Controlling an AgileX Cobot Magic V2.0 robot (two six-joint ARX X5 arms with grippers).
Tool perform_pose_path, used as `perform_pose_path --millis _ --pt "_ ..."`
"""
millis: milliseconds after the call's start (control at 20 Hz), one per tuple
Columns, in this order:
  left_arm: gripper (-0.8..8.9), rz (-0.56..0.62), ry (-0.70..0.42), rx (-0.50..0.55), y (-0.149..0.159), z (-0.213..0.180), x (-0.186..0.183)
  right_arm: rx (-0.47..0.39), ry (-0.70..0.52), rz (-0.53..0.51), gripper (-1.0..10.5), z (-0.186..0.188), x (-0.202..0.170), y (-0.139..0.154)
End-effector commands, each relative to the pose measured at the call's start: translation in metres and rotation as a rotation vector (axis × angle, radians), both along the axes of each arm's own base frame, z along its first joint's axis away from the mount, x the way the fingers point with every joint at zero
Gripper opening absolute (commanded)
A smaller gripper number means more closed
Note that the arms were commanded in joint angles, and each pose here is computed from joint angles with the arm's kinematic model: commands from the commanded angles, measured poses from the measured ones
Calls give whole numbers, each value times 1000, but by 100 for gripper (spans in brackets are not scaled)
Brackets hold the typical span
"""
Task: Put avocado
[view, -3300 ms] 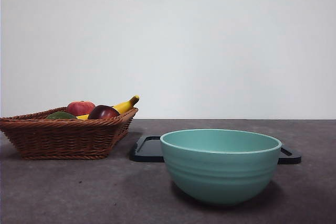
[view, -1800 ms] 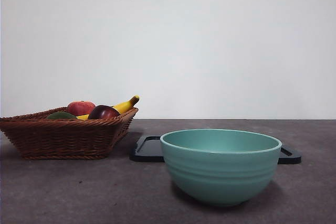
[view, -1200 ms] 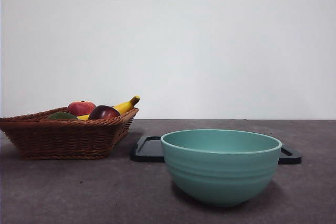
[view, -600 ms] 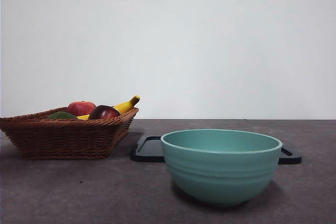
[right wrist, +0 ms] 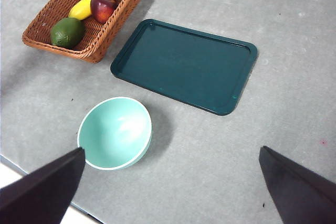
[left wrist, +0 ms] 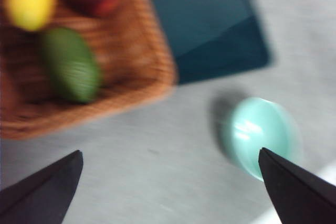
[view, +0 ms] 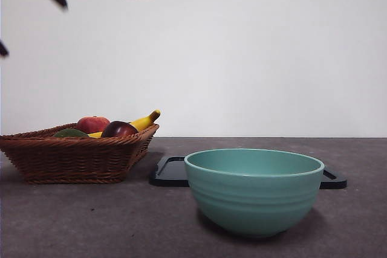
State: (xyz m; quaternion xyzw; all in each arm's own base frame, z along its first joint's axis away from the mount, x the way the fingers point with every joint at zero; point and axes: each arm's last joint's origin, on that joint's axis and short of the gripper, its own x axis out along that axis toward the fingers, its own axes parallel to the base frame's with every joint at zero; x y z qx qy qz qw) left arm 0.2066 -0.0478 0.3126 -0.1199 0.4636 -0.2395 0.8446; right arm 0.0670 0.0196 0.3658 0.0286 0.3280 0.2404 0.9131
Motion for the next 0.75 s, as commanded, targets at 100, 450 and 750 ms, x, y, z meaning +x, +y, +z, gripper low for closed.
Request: perform_pose_path --millis 100,450,750 --pt "745 19 39 58 -5 -19 34 5 -24 7 653 5 0 0" --pt "745 55 115 156 -14 -41 97 6 -30 7 653 6 0 0" --pt "745 51 199 246 -33 -57 136 6 -30 7 653 6 0 0"
